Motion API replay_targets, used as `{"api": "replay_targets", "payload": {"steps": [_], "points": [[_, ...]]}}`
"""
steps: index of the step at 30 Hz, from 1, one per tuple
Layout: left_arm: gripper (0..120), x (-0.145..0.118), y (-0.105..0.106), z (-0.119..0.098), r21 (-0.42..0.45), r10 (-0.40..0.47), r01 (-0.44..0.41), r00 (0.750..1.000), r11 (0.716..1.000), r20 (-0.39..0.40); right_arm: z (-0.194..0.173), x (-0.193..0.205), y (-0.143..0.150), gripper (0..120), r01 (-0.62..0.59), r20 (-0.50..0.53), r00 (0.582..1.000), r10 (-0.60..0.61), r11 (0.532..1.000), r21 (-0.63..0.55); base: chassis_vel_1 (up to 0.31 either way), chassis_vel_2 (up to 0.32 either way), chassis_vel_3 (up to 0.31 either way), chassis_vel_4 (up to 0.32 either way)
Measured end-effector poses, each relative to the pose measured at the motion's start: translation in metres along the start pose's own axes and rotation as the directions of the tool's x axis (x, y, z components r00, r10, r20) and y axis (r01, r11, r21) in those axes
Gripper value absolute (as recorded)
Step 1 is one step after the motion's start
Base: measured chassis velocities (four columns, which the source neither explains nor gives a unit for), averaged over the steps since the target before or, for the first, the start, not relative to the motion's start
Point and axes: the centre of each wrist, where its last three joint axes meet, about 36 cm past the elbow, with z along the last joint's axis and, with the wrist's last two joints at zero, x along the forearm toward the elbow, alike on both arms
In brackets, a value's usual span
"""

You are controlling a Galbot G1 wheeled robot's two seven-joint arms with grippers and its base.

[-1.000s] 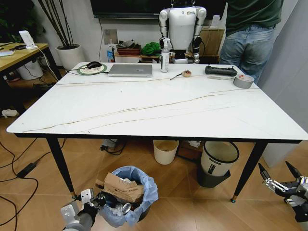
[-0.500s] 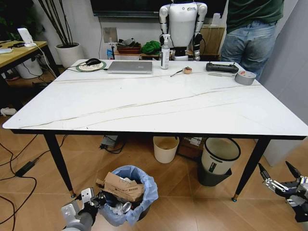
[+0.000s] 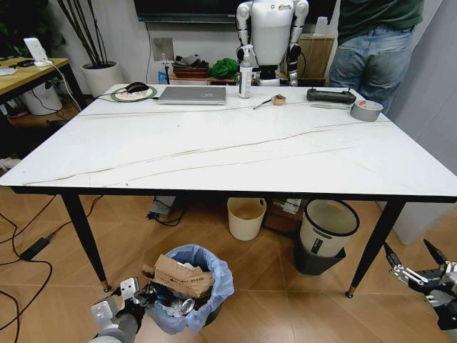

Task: Pick up the trash bin and place the trash from the table into it.

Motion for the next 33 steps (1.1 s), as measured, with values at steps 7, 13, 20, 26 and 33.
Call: {"api": "replay_targets", "payload": {"steps": [7,13,20,26,33], "points": [[0,-0.0032,0.0023,0.0,-0.002,-0.005,0.005,1.0,1.0,-0.002,0.0,0.0,0.0,100,0.0,0.0,1.0,0.0,1.0,0.0,0.0,0.0,0.0,0.0],[0,-0.0038,0.003,0.0,-0.002,-0.006,0.006,1.0,1.0,-0.004,0.0,0.0,0.0,100,0.0,0.0,1.0,0.0,1.0,0.0,0.0,0.0,0.0,0.0],[0,-0.0072,0.0062,0.0016,-0.001,-0.015,0.015,1.0,1.0,-0.006,0.0,0.0,0.0,100,0.0,0.0,1.0,0.0,1.0,0.0,0.0,0.0,0.0,0.0],[0,-0.008,0.0069,0.0002,0.0,-0.015,0.015,1.0,1.0,-0.004,0.0,0.0,0.0,100,0.0,0.0,1.0,0.0,1.0,0.0,0.0,0.0,0.0,0.0],[0,-0.0089,0.0071,0.0008,0.003,-0.018,0.018,1.0,1.0,-0.003,0.0,0.0,0.0,100,0.0,0.0,1.0,0.0,1.0,0.0,0.0,0.0,0.0,0.0]]}}
